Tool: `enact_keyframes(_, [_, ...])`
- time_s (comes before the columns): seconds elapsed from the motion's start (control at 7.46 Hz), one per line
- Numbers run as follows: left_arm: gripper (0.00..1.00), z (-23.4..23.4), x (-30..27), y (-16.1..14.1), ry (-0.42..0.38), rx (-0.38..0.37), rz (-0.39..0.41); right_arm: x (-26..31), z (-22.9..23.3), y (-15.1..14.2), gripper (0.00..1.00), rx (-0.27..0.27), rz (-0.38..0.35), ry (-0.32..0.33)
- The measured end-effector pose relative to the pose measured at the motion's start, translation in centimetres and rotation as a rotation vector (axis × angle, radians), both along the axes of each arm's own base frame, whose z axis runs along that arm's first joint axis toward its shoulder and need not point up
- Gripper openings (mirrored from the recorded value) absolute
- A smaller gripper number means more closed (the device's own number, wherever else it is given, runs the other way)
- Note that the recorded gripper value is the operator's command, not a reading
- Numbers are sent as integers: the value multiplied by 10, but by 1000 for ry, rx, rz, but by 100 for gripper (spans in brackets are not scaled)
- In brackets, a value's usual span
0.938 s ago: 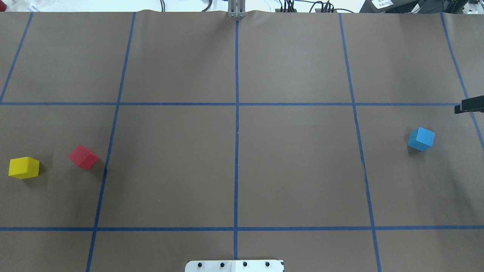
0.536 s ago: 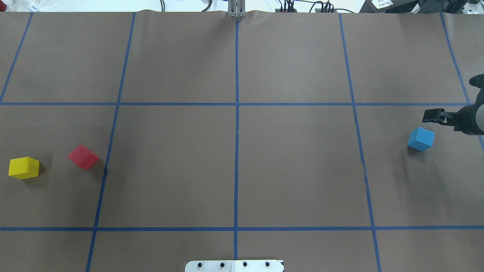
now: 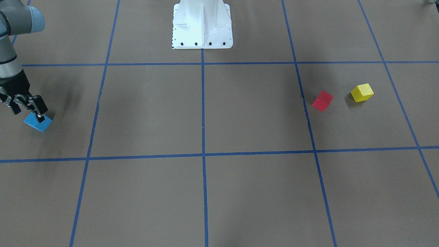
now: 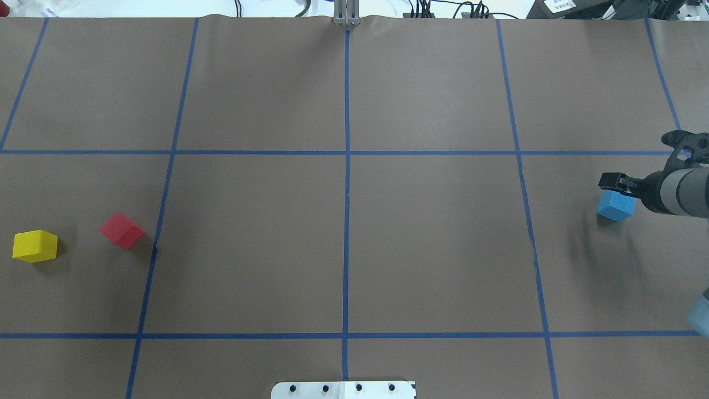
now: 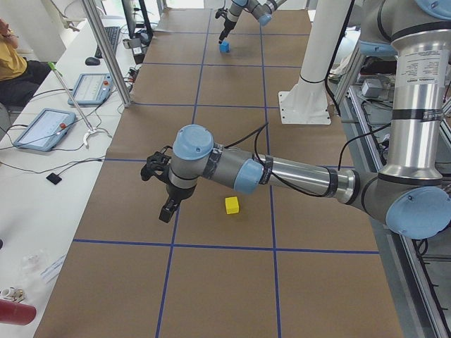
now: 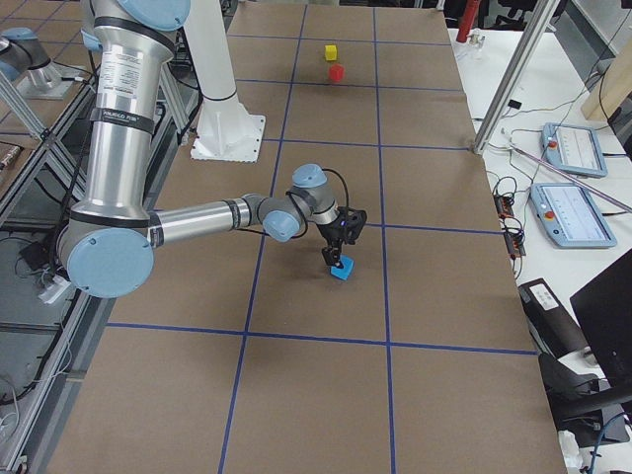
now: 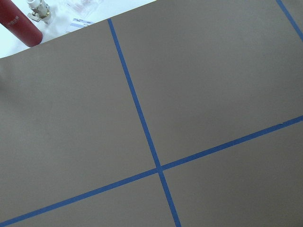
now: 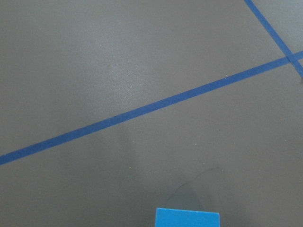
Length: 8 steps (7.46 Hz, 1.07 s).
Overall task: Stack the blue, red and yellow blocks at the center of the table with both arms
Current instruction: 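Reach the right gripper down to the blue cube and close on it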
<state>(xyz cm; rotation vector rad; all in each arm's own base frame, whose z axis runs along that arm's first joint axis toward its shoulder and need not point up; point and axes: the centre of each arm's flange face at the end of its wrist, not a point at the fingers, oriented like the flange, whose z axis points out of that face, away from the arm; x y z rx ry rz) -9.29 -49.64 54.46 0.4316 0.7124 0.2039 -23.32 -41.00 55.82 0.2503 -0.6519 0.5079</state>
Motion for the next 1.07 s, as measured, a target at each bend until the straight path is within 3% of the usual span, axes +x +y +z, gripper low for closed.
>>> enact_keyframes(0.27, [100, 1, 0, 1, 0, -1, -1, -10, 14, 5, 97, -7, -13, 30])
enact_keyframes(0.4, [100, 1, -1, 2, 0, -1, 0, -17, 19, 8, 85, -8, -19, 42])
enact_keyframes(0.54, [100, 3, -1, 3, -1, 0, 0, -24, 25, 11, 24, -9, -18, 56])
enact_keyframes(0.67, [100, 4, -1, 4, -1, 3, 0, -29, 29, 13, 0, -9, -16, 67])
enact_keyframes(1.07, [100, 6, 0, 5, -1, 7, 0, -32, 26, 14, 0, 33, -32, 97])
